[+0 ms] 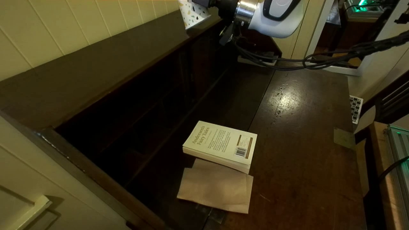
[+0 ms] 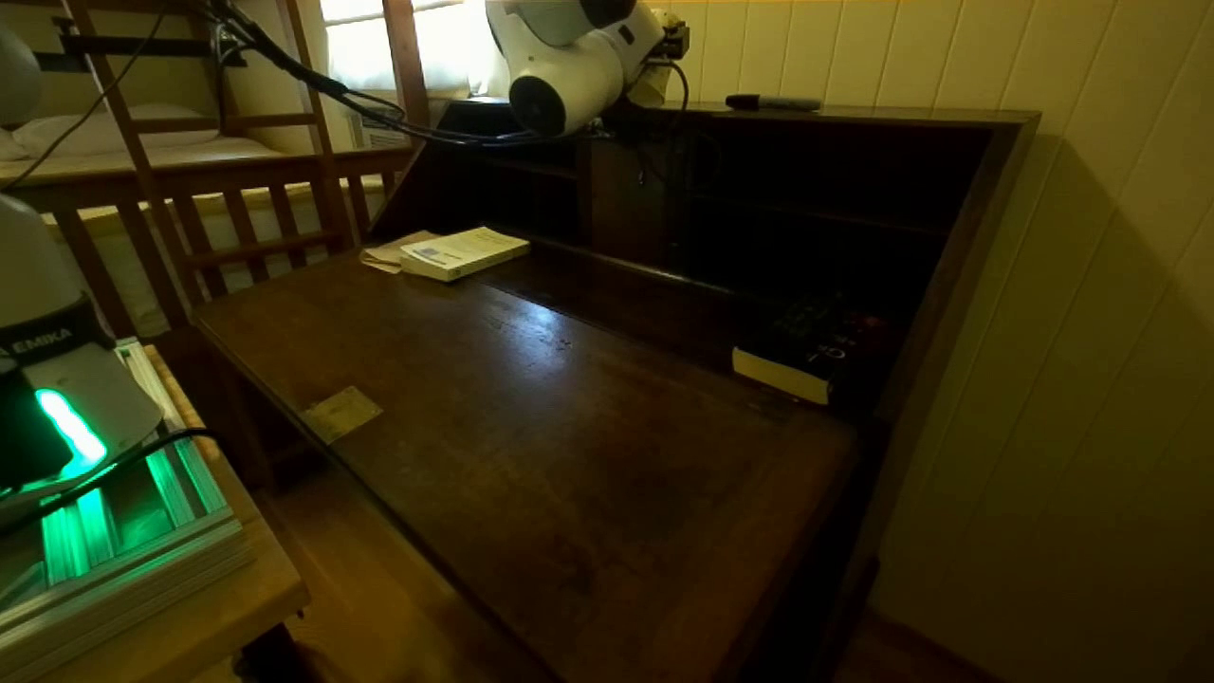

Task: Place the coffee cup upside down on top of the cabinet.

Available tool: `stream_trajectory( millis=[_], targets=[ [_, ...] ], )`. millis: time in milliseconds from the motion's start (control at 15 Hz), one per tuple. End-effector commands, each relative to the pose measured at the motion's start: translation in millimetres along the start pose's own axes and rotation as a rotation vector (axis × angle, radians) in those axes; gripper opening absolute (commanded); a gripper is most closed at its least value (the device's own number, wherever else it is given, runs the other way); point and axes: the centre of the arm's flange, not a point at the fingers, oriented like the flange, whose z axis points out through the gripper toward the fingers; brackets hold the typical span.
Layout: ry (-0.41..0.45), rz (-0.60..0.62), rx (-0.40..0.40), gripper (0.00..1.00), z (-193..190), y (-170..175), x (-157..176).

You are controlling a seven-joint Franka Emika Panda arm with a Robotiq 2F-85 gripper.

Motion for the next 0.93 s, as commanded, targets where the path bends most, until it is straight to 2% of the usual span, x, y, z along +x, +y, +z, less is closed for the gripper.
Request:
stream_trajectory(
  millis=[0, 200, 267, 333, 400, 467, 867],
  targets=[
    [0.027, -0.036, -0.001, 0.38, 8, -25, -20],
    [0.03, -0.037, 0.001, 0.38, 8, -25, -20],
    [0.031, -0.036, 0.002, 0.73, 8, -26, -19],
    [0.033, -0.036, 0.003, 0.9, 8, -26, -18],
    [0.035, -0.033, 0.004, 0.95, 7, -26, -17],
    [0.035, -0.031, 0.006, 1.0, 7, -26, -17],
    [0.048, -0.015, 0.013, 1.0, 8, -29, -7]
  ],
)
